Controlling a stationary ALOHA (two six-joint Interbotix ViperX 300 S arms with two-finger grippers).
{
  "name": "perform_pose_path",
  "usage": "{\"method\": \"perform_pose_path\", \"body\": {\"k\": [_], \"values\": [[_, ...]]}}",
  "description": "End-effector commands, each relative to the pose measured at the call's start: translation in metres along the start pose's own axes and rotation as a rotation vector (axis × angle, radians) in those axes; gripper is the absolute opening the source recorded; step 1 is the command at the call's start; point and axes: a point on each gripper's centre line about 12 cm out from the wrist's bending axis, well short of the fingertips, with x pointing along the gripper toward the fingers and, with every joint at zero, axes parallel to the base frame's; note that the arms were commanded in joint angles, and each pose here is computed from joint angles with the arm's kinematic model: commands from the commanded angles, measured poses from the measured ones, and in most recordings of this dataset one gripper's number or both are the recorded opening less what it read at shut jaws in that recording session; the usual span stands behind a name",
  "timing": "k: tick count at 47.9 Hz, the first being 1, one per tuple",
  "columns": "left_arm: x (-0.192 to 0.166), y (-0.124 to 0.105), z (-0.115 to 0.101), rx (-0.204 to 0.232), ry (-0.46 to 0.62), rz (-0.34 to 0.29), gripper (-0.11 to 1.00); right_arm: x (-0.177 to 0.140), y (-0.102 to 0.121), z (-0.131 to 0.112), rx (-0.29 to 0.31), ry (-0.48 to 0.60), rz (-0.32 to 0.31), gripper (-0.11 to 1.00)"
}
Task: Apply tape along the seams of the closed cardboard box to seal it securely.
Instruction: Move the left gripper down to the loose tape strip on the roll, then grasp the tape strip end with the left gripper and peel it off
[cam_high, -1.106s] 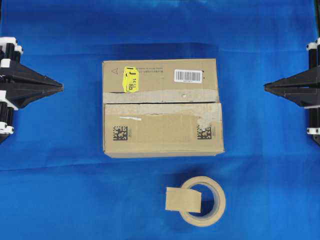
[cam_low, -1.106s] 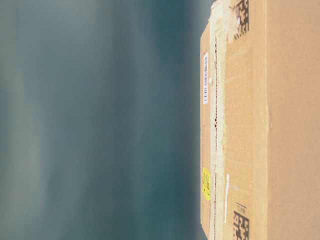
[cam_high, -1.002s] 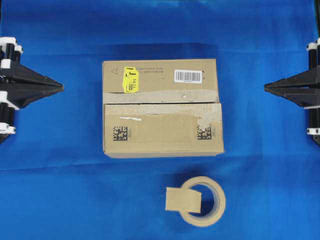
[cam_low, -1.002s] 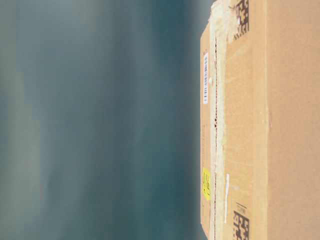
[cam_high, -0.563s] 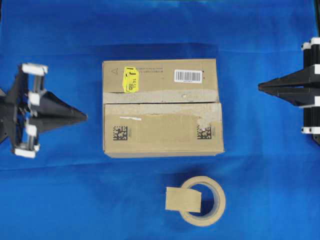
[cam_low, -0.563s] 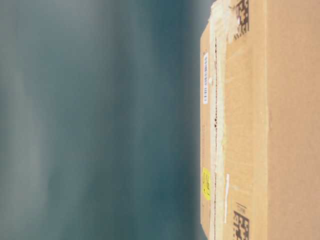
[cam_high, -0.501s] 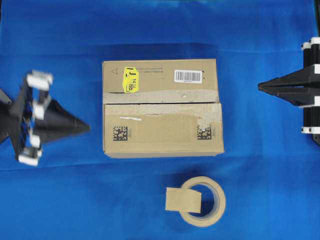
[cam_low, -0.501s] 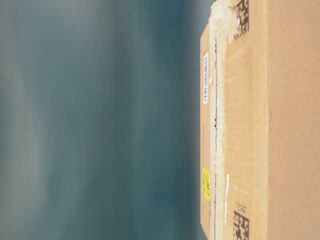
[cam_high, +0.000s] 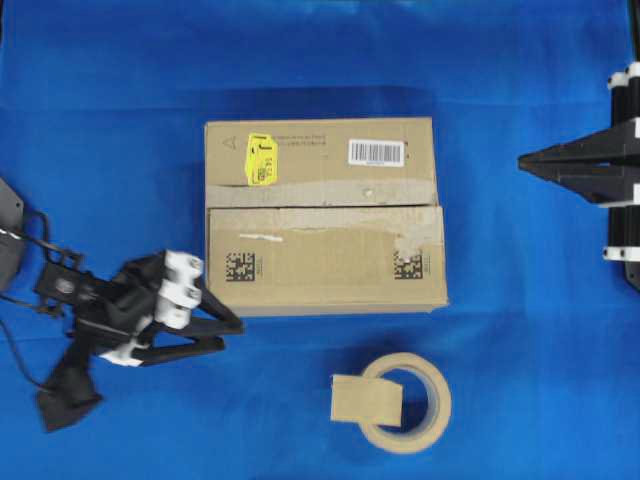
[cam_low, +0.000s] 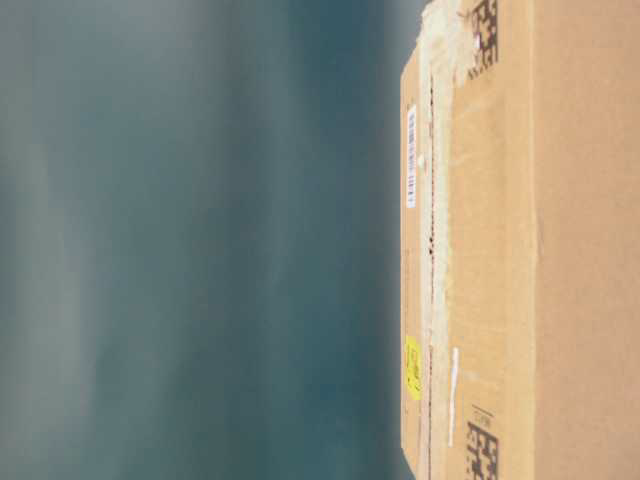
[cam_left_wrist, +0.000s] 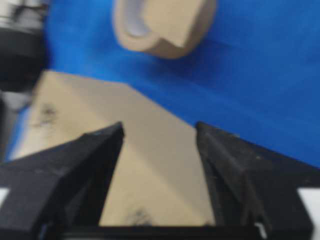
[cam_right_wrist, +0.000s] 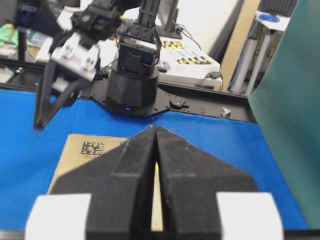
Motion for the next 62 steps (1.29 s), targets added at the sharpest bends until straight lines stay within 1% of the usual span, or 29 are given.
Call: {"method": "perform_pose_path", "body": {"k": [1, 3, 7, 12, 17, 22, 27, 38, 42, 46, 54, 62], "values": [[0.018, 0.003, 0.003, 0.005, 0.011, -0.024, 0.55, 0.003, -0.001, 0.010, -0.003, -0.026, -0.003, 0.00], [0.026, 0.001, 0.001, 0.011, 0.021, -0.039, 0.53, 0.004, -0.001, 0.009, -0.006, -0.021, -0.002, 0.00], [0.039, -0.001, -0.001, 0.025, 0.031, -0.057, 0.53, 0.005, -0.001, 0.007, -0.014, -0.014, -0.002, 0.00], [0.053, 0.001, 0.001, 0.055, 0.027, -0.052, 0.53, 0.005, 0.000, 0.007, -0.024, -0.011, 0.003, 0.00], [0.069, 0.004, 0.003, 0.105, 0.014, -0.026, 0.53, 0.005, 0.000, 0.007, -0.037, -0.011, 0.006, 0.00], [0.086, 0.005, 0.002, 0.158, 0.011, -0.019, 0.52, 0.005, 0.001, 0.006, -0.052, -0.009, 0.011, 0.00], [0.102, 0.006, 0.001, 0.188, 0.017, -0.023, 0.52, 0.005, 0.001, 0.006, -0.062, -0.008, 0.014, 0.00], [0.125, 0.015, -0.001, 0.210, 0.026, -0.014, 0.52, 0.005, 0.002, 0.004, -0.080, 0.012, 0.021, 0.00], [0.131, 0.016, -0.002, 0.221, 0.030, -0.022, 0.52, 0.005, 0.003, 0.002, -0.084, 0.024, 0.025, 0.00], [0.136, 0.015, -0.002, 0.223, 0.035, -0.034, 0.52, 0.005, 0.004, 0.002, -0.085, 0.027, 0.028, 0.00], [0.139, 0.016, -0.001, 0.225, 0.036, -0.040, 0.52, 0.005, 0.005, 0.001, -0.083, 0.035, 0.037, 0.00], [0.138, 0.013, 0.005, 0.238, 0.023, -0.040, 0.52, 0.005, 0.006, 0.000, -0.085, 0.038, 0.039, 0.00]]}}
